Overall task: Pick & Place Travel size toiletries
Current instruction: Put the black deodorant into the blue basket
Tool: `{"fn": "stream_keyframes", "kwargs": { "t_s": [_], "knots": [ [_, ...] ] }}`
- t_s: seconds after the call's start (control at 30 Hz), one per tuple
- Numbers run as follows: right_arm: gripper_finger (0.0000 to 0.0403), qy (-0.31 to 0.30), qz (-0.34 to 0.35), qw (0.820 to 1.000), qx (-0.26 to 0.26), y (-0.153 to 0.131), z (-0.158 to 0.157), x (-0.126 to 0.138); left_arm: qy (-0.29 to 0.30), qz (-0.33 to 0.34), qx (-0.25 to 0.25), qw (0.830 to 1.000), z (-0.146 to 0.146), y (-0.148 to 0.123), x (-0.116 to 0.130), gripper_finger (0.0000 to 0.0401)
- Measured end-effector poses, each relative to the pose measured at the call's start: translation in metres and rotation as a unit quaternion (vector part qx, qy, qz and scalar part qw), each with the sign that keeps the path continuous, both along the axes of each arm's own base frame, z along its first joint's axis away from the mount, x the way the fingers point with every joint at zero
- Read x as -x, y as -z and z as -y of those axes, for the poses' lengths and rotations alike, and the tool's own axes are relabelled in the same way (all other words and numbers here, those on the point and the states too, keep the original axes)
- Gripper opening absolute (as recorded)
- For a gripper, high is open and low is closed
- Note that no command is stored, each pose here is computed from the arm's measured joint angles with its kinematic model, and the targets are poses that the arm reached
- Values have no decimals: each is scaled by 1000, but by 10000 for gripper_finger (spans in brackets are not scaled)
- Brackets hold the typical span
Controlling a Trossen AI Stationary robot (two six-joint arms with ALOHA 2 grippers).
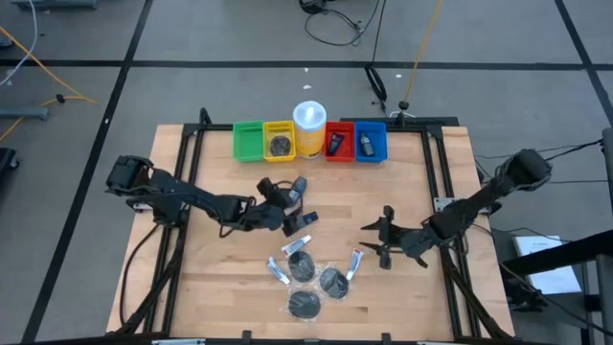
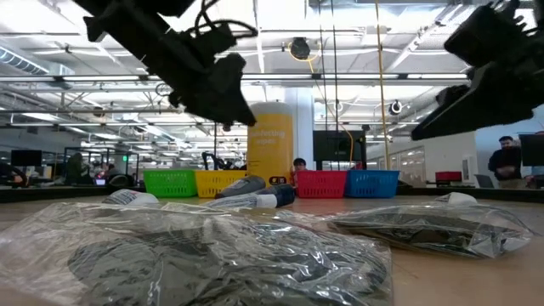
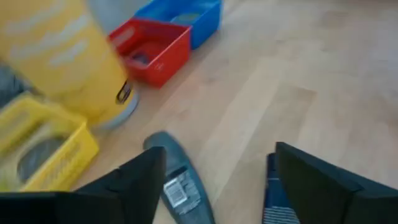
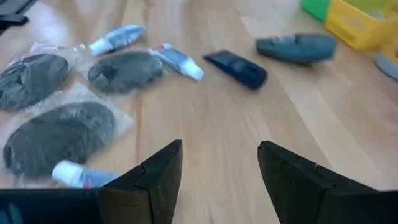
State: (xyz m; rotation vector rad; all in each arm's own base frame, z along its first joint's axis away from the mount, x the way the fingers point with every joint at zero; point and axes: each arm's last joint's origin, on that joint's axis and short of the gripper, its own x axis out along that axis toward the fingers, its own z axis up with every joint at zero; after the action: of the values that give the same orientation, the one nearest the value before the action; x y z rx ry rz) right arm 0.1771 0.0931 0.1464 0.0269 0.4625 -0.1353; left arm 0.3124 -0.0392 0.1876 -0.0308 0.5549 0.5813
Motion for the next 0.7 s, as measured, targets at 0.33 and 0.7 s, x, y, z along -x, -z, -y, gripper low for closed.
{"fn": "stream_keyframes", "kwargs": {
  "t_s": [0.33, 0.7],
  "knots": [
    [201, 73, -12, 997, -17, -11, 7, 37, -79, -35, 52, 995, -7, 13, 10, 330],
    [201, 117, 62, 991, -31, 23, 25, 47, -132, -11, 74, 988, -27, 42, -8, 331]
  ]
}}
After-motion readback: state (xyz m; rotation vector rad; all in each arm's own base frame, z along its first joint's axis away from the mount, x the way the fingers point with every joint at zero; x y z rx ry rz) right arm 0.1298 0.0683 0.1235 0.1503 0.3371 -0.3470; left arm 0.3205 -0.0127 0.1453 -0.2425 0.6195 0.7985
